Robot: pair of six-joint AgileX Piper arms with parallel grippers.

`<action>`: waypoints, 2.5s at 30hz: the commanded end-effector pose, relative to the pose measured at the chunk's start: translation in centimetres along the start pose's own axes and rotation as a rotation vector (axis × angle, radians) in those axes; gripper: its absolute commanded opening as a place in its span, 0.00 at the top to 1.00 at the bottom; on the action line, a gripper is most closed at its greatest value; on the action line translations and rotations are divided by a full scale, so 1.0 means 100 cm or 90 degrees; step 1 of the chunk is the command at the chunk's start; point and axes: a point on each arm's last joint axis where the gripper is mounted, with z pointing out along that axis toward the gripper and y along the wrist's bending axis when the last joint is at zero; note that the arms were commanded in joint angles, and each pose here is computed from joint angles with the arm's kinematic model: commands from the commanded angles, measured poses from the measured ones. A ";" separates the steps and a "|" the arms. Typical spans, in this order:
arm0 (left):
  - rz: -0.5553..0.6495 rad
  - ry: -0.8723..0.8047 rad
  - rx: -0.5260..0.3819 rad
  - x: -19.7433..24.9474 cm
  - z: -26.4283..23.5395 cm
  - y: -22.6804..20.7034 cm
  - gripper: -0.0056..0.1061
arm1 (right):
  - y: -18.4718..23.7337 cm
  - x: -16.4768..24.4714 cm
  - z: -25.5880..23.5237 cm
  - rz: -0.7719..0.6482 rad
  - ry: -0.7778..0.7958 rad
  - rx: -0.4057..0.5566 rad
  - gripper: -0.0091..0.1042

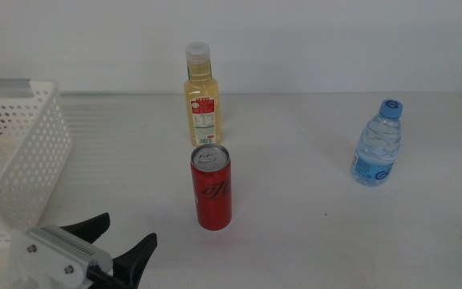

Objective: Use arms to grab the bottles and put them into the dustbin to the left of the table.

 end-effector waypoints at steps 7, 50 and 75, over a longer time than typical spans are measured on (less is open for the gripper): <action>0.047 -0.124 0.029 -0.025 0.009 -0.005 0.21 | -0.002 -0.012 -0.003 -0.006 -0.074 0.014 0.35; 0.007 -0.114 0.157 -0.033 0.140 -0.018 0.21 | -0.002 -0.012 -0.003 -0.006 -0.074 0.014 0.35; 0.005 -0.145 0.161 -0.027 0.167 -0.017 0.21 | -0.002 -0.012 -0.003 -0.006 -0.074 0.014 0.35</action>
